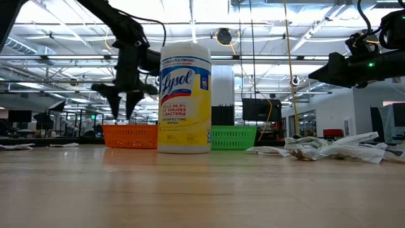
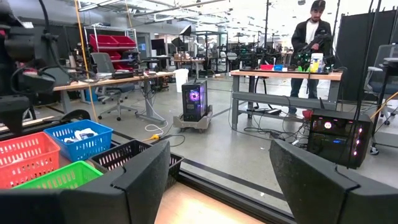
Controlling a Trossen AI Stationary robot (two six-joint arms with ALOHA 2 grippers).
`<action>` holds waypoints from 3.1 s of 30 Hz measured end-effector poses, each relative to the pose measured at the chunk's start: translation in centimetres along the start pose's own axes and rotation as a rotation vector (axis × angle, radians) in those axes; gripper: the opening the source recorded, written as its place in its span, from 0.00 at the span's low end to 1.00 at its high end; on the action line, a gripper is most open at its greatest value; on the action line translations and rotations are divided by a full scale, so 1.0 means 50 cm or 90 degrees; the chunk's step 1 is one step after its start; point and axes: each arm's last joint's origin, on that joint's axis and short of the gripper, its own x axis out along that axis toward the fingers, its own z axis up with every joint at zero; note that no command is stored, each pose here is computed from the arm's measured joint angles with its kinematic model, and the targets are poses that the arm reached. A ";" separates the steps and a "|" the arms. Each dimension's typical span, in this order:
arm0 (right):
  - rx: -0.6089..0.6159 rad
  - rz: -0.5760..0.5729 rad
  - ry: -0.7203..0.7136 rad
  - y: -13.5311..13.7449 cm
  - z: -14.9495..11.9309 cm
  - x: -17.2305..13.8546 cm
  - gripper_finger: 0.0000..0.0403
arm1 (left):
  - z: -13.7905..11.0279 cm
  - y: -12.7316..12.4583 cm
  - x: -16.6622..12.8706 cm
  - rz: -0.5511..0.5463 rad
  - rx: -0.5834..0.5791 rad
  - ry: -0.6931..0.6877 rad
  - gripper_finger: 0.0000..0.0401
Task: Pick & Place First Aid Supplies
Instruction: Put the orange ointment pack into the orange bin
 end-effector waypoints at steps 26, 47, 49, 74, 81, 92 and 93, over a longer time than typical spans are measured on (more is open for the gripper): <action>0.000 0.000 0.000 0.000 0.000 0.000 0.67 | -0.059 0.188 0.060 0.063 -0.227 0.037 0.44; 0.000 0.000 0.000 0.000 0.000 0.000 0.67 | -0.067 0.223 0.154 0.059 -0.345 -0.026 0.44; 0.000 0.000 0.000 0.000 0.000 0.000 0.67 | -0.066 0.225 0.159 0.052 -0.348 -0.035 0.44; 0.000 0.000 0.000 0.000 0.000 0.000 0.68 | -0.085 0.211 0.164 0.019 -0.244 -0.025 0.01; 0.000 0.000 0.000 0.000 0.000 0.000 0.68 | -0.099 0.203 0.115 0.018 -0.203 -0.038 0.01; 0.000 0.000 0.000 0.000 0.000 0.000 0.67 | -0.115 0.196 0.045 0.036 -0.130 -0.047 0.00; 0.000 0.000 0.000 0.000 0.000 0.000 0.67 | -0.109 0.190 0.038 0.035 -0.112 -0.048 0.00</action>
